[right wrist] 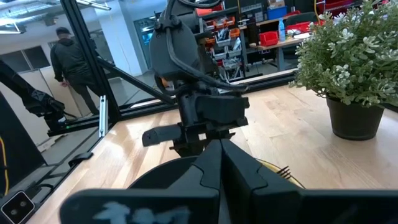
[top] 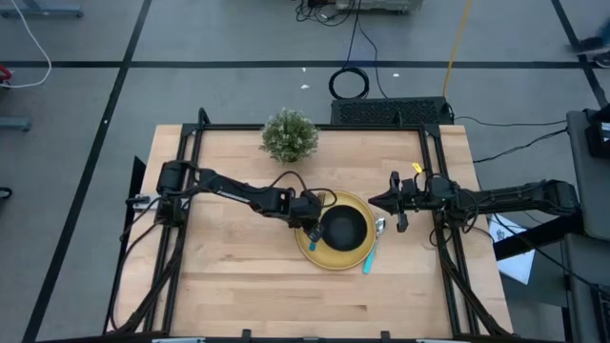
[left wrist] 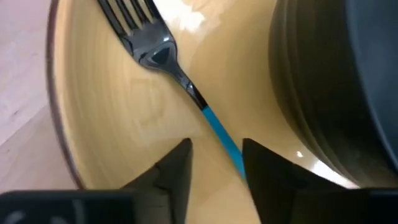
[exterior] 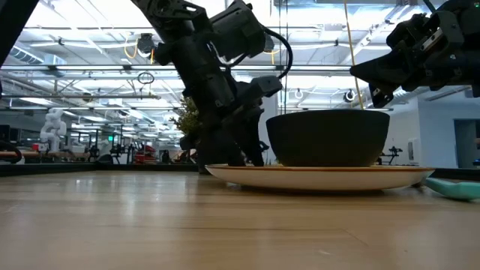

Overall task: Set table place
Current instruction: Put the blue fork on the yellow plate to the left of the black bowl, then adjust the yellow plate

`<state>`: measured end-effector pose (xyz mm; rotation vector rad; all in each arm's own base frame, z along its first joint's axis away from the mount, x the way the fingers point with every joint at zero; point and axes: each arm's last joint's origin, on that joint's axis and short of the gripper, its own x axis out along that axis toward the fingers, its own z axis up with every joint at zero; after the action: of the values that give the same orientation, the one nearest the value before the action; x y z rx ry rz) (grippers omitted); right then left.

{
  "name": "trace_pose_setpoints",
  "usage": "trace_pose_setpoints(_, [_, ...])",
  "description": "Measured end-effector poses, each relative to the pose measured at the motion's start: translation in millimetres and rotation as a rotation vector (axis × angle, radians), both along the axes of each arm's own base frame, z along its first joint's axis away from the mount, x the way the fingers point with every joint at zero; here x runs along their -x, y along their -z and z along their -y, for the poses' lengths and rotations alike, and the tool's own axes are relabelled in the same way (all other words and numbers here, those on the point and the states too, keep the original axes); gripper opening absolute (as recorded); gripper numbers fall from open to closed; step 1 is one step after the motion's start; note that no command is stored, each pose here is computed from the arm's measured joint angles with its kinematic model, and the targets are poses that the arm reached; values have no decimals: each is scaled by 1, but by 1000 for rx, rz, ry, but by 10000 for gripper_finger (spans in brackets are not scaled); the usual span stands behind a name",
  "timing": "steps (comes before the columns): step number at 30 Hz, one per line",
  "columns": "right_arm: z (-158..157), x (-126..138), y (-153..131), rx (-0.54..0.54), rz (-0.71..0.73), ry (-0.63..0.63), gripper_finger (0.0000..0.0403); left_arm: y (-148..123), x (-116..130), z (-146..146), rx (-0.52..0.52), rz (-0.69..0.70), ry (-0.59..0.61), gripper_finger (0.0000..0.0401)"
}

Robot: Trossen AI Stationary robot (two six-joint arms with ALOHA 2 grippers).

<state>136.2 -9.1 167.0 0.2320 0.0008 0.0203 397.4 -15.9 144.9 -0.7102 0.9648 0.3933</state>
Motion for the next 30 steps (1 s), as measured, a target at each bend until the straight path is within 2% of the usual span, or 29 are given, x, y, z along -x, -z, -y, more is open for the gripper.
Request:
trace_pose_setpoints(5, [0,0,1,-1,-9,0,0,-25,7,-2,-11,30,22,188])
trace_pose_setpoints(9, [0,0,1,-1,-14,-2,0,-55,22,-3,-68,41,53,194])
trace_pose_setpoints(13, [0,-1,2,-1,-14,-2,0,-88,44,-4,-209,37,107,150])
trace_pose_setpoints(16, [0,-1,1,1,-10,-2,0,-107,59,-2,-358,28,126,79])
trace_pose_setpoints(18, [0,-1,0,2,-1,-1,0,-117,68,1,-441,47,97,27])
trace_pose_setpoints(19, [0,-1,0,4,-2,-2,0,-122,73,2,-472,63,88,14])
trace_pose_setpoints(24, [0,-1,0,8,4,-4,0,-142,101,2,-595,188,74,4])
trace_pose_setpoints(30, [-1,-1,-2,14,27,-6,0,-150,146,-5,-653,416,59,2])
